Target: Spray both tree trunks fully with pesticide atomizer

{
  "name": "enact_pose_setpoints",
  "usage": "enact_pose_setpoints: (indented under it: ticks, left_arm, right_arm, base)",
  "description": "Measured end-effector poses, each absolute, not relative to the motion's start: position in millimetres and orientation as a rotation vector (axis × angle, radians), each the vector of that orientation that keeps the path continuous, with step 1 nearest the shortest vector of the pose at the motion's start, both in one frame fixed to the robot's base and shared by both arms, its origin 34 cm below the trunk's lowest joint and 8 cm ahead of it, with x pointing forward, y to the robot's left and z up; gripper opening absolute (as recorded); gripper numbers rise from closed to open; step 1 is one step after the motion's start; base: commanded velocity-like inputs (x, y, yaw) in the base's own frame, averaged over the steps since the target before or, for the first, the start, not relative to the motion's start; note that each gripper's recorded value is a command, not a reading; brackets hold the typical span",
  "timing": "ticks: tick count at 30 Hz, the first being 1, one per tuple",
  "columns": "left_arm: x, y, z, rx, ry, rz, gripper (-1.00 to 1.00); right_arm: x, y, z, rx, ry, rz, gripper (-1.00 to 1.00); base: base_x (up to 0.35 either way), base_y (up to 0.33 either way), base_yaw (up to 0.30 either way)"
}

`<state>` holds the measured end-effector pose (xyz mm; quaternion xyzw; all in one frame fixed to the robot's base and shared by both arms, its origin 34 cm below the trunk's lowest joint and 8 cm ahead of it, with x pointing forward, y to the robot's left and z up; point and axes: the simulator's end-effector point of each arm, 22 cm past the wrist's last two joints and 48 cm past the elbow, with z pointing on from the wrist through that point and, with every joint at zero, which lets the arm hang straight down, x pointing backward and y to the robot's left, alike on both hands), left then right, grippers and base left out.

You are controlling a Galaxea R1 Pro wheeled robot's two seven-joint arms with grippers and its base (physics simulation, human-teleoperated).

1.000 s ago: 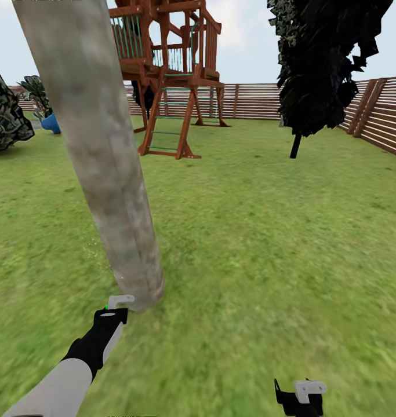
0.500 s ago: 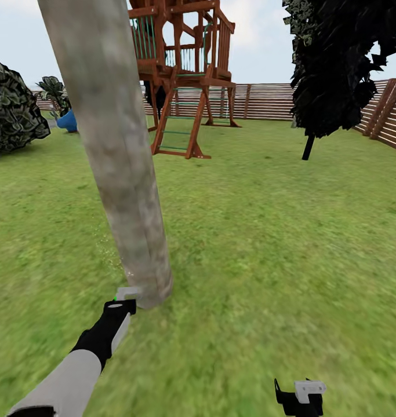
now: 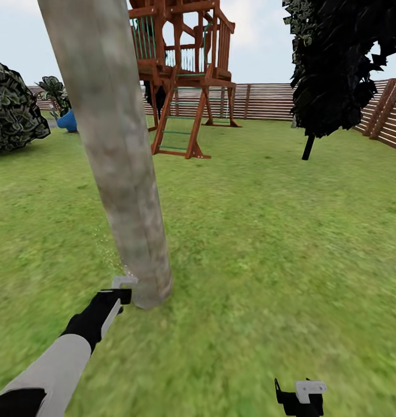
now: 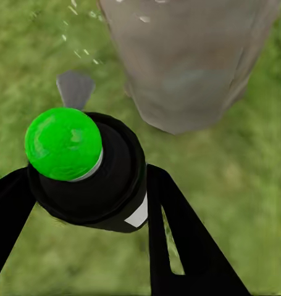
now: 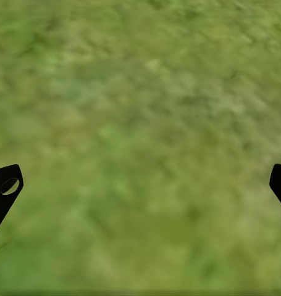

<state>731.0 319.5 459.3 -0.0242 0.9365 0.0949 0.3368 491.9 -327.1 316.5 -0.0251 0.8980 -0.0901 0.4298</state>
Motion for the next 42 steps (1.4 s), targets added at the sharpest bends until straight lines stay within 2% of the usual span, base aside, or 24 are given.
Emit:
enact_pose_setpoints:
  ticks: [2,4,8,15,20,25,31,34,38,42]
  left_arm:
    - [738,274,462,-0.017,2.436,0.181,-1.00]
    - [744,267,469,0.005,2.426,0.180,-1.00]
    - [751,318,479,-0.018,2.408,0.265,-1.00]
    - [776,301,523,-0.016,2.339,0.235,-1.00]
    - [778,341,549,-0.035,2.339,0.308,-1.00]
    - [781,289,546,-0.018,2.345,0.210,-1.00]
    - [793,338,574,-0.046,2.322,0.293,-1.00]
    - [793,330,572,-0.041,2.326,0.281,-1.00]
    - [797,285,572,-0.004,2.325,0.212,-1.00]
    - [805,267,590,0.057,2.280,0.216,-1.00]
  right_arm:
    - [492,-327,317,-0.062,2.241,-0.225,1.00]
    - [492,-327,316,-0.063,2.241,-0.225,1.00]
    - [492,-327,316,-0.063,2.242,-0.224,1.00]
    - [492,-327,316,-0.063,2.241,-0.225,1.00]
    - [492,-327,316,-0.063,2.242,-0.225,1.00]
    - [492,-327,317,-0.061,2.241,-0.225,1.00]
    - [492,-327,317,-0.062,2.241,-0.225,1.00]
    - [492,-327,317,-0.062,2.241,-0.225,1.00]
    - [492,-327,317,-0.063,2.240,-0.225,1.00]
    - [492,-327,317,-0.063,2.240,-0.225,1.00]
  base:
    - [0.000,0.000,0.000]
    - [0.000,0.000,0.000]
    - [0.000,0.000,0.000]
    - [-0.157,0.000,0.000]
    - [-0.001,0.000,0.000]
    - [0.000,0.000,0.000]
    - [0.000,0.000,0.000]
    - [-0.231,0.000,0.000]
    - [-0.331,0.000,0.000]
    - [-0.050,0.000,0.000]
